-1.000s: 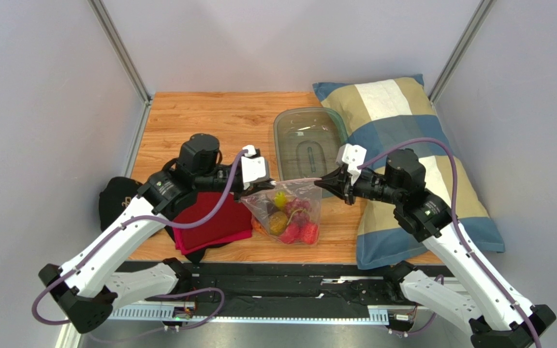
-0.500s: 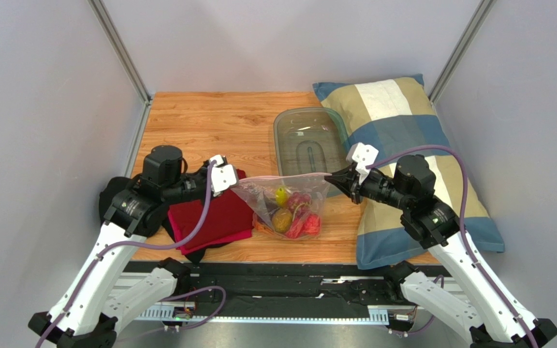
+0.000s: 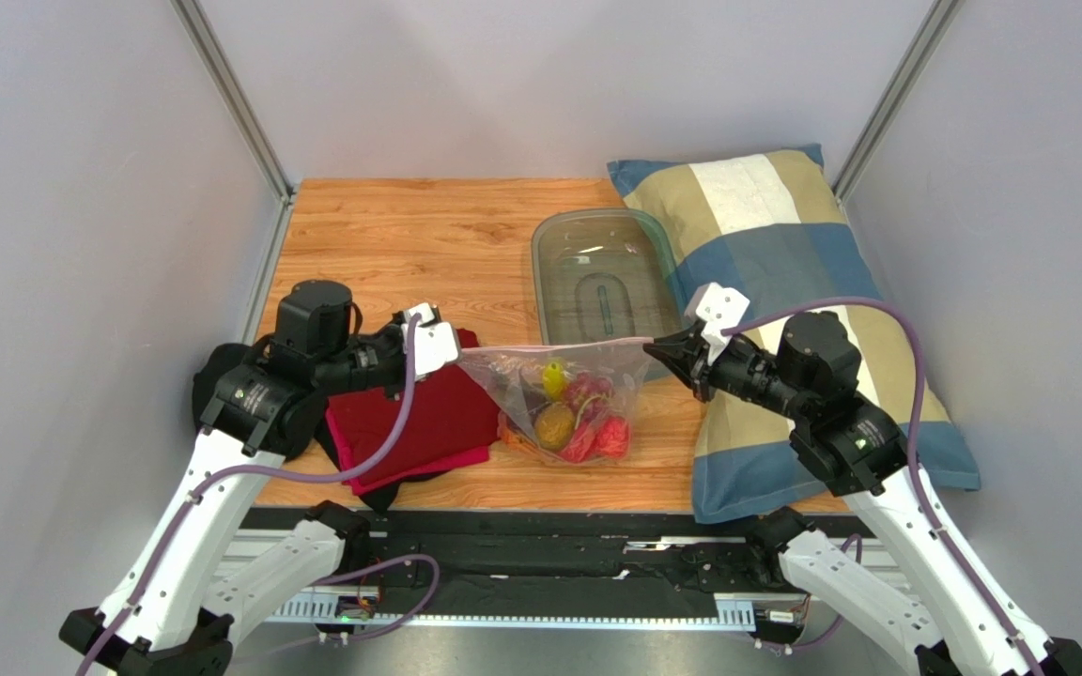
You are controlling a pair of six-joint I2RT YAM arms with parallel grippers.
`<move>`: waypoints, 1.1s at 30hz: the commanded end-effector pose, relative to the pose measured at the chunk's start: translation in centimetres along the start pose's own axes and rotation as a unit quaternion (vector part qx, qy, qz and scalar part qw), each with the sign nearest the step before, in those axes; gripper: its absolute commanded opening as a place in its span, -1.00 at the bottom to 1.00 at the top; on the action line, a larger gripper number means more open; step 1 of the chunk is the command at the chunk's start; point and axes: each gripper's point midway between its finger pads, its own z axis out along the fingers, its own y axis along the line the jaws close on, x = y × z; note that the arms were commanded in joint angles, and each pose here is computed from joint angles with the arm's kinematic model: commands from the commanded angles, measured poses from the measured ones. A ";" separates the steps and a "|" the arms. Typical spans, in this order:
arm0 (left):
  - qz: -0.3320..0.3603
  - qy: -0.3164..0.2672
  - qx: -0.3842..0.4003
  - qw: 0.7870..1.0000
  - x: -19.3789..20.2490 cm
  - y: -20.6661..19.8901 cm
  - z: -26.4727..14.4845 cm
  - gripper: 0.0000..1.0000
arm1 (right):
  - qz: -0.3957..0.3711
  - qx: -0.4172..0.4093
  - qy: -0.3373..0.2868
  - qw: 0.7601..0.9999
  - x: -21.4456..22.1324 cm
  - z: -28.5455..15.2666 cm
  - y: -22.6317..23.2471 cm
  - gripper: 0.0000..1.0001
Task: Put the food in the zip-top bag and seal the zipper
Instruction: Zip the zipper food storage bag at the center of the board, then place the zipper food storage bag at the center of the board.
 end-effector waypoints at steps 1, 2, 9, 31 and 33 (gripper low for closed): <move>-0.014 0.031 -0.008 0.999 0.3 1.3 -0.7 -1.00 | -0.011 0.082 -0.003 0.997 -1.7 -1.9 -2.9 -1.00; -0.020 0.018 0.004 1.000 -0.6 1.3 -0.6 -1.00 | -0.008 0.081 0.001 0.997 -1.8 -1.6 -3.0 -1.00; -0.079 0.028 0.041 0.996 -0.5 2.8 2.8 -1.00 | -0.009 0.108 0.064 0.992 2.0 0.6 -5.5 -1.00; -0.224 -0.067 -0.105 0.967 -5.7 9.5 -0.2 0.98 | 0.056 0.151 0.029 0.986 -1.8 -0.9 -7.1 0.96; -0.284 -0.060 -0.124 0.949 -5.4 10.4 -1.5 0.98 | 0.070 0.168 0.013 0.983 -3.0 -1.7 -7.5 1.00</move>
